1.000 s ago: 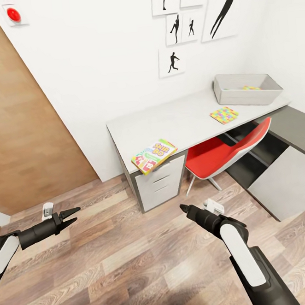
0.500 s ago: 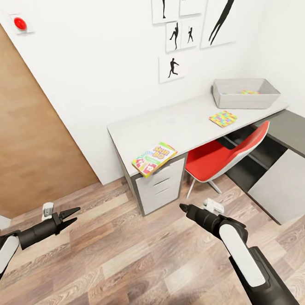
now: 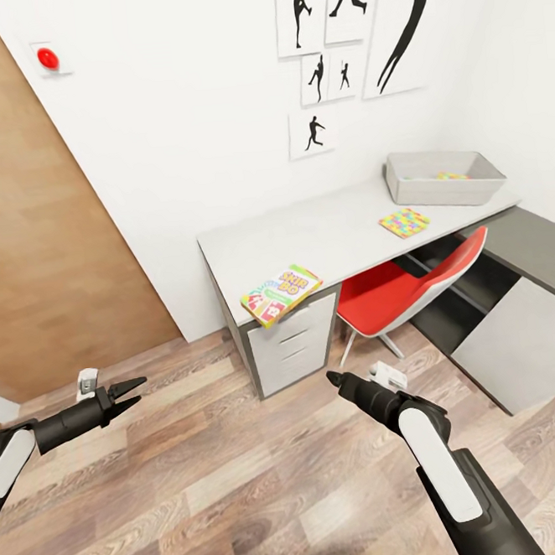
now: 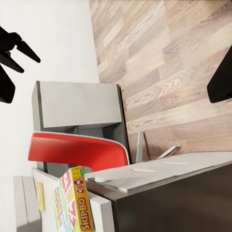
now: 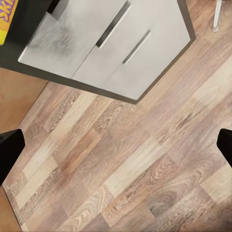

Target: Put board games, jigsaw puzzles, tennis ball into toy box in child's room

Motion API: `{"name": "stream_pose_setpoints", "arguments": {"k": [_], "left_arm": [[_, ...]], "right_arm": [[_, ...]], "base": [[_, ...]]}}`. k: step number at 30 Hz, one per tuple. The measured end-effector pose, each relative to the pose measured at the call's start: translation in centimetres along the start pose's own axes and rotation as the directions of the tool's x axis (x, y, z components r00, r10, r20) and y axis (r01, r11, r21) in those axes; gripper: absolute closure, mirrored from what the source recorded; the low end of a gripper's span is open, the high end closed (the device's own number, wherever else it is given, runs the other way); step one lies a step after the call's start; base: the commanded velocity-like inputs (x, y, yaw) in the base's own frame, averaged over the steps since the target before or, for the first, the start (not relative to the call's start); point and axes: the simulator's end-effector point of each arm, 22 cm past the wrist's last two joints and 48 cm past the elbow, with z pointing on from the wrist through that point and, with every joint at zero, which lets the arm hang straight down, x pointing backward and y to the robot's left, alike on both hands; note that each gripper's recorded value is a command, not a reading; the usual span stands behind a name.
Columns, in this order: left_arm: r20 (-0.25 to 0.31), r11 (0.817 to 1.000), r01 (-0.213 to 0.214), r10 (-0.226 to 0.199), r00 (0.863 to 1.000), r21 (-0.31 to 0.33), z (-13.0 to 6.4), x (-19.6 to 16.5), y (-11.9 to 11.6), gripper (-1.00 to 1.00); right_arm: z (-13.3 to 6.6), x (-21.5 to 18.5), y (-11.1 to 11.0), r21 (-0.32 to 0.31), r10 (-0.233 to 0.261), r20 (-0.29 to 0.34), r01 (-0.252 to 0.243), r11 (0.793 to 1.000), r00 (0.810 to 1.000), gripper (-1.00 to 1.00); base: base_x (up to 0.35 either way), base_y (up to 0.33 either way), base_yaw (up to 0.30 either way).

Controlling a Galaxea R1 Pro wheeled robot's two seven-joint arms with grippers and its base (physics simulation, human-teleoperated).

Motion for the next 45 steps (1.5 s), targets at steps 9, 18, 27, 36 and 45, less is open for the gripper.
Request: {"name": "stream_pose_setpoints", "arguments": {"k": [9,18,27,36,45], "left_arm": [[0.007,1.000,-0.010,0.010,1.000,0.010,-0.3,-0.4,-0.8,-1.00],[0.015,1.000,-0.020,0.020,1.000,0.021,-0.5,-0.7,-1.6,-1.00],[0.023,0.999,-0.030,0.029,0.999,0.031,-0.9,-1.1,-2.4,-1.00],[0.029,0.998,-0.040,0.038,0.999,0.040,-1.1,-1.3,-3.2,-1.00],[0.035,0.998,-0.050,0.048,0.998,0.049,-1.2,-1.5,-3.9,-1.00]], "right_arm": [[-0.5,-0.7,0.4,-0.007,0.007,0.026,-0.007,1.000,1.000,-1.00],[-0.9,-1.5,0.7,-0.012,0.016,0.054,-0.016,1.000,0.998,-1.00],[-1.4,-2.0,1.2,-0.020,0.014,0.067,-0.013,1.000,0.998,-1.00],[-1.9,-2.5,1.6,-0.027,0.010,0.080,-0.008,1.000,0.997,-1.00],[-2.5,-3.0,2.1,-0.035,0.007,0.092,-0.004,0.999,0.996,-1.00]], "base": [[0.000,0.000,0.000],[0.000,0.000,0.000],[0.000,0.000,0.000],[0.000,0.000,0.000],[0.000,0.000,0.000]]}}
